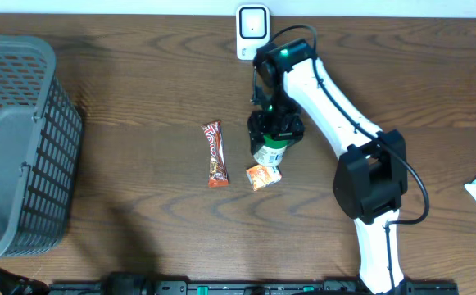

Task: Scan the item barcode
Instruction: 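Lift the green-capped jar with the right gripper, then hold the jar's label in front of the white scanner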

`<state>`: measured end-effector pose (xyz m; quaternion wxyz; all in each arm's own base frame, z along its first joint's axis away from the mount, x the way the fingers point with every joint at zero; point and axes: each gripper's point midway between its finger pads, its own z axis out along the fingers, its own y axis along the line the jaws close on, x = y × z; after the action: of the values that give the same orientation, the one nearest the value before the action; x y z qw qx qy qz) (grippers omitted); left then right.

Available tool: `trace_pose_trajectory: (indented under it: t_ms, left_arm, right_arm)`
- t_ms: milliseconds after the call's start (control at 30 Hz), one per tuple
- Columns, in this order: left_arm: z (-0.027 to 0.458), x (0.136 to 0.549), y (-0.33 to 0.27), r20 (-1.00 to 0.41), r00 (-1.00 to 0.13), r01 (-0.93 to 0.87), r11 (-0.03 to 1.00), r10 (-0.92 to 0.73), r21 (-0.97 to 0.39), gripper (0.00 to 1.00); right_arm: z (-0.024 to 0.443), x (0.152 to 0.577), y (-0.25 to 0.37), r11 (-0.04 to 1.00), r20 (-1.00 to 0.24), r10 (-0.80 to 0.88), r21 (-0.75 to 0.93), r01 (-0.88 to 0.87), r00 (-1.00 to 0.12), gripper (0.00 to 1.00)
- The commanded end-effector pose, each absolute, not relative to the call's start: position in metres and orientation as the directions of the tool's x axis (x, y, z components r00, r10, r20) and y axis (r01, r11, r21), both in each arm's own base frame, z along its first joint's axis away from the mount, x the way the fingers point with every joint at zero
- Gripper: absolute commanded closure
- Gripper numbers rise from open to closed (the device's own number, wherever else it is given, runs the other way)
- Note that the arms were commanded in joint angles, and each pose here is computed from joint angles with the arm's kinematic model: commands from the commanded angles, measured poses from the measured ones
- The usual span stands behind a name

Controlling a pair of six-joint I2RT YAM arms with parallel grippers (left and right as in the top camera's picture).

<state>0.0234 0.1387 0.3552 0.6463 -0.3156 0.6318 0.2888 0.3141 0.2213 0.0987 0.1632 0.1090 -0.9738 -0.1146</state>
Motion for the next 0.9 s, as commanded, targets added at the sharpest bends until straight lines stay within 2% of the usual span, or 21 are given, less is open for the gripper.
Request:
trace_pose_trajectory:
  t_ms: [0,233,400,500,633,733,867]
  left_arm:
    - [0.35,0.026,0.139,-0.992,0.097,-0.767,0.629,-0.085,-0.128,0.17]
    - [0.347,0.029,0.138,-0.99,0.101,-0.766,0.627,-0.097,-0.139,0.17]
    - [0.347,0.029,0.138,-0.99,0.101,-0.766,0.627,-0.097,-0.139,0.17]
    - [0.346,0.03,0.138,-0.991,0.096,-0.767,0.627,-0.096,-0.135,0.17]
    - [0.345,0.03,0.138,-0.991,0.093,-0.767,0.627,-0.096,-0.133,0.16]
    - [0.345,0.03,0.138,-0.991,0.093,-0.767,0.627,-0.096,-0.133,0.17]
    - [0.345,0.03,0.138,-0.991,0.093,-0.768,0.627,-0.096,-0.133,0.16]
  right_arm:
    - [0.107,0.317,0.221,0.939,0.295,-0.25,0.308,-0.156,-0.922,0.49]
    - [0.107,0.32,0.22,0.935,0.279,-0.256,0.313,-0.165,-0.926,0.5]
    - [0.11,0.351,0.23,0.919,0.141,-0.266,0.336,-0.207,-0.954,0.56]
    - [0.13,0.378,0.239,0.902,0.015,-0.264,0.358,-0.242,-0.964,0.56]
    - [0.179,0.418,0.243,0.89,-0.2,-0.242,0.343,-0.299,-0.95,0.55]
    - [0.222,0.452,0.233,0.918,-0.391,-0.211,0.235,-0.318,-0.896,0.55]
    - [0.266,0.489,0.221,0.953,-0.585,-0.188,0.088,-0.291,-0.789,0.54]
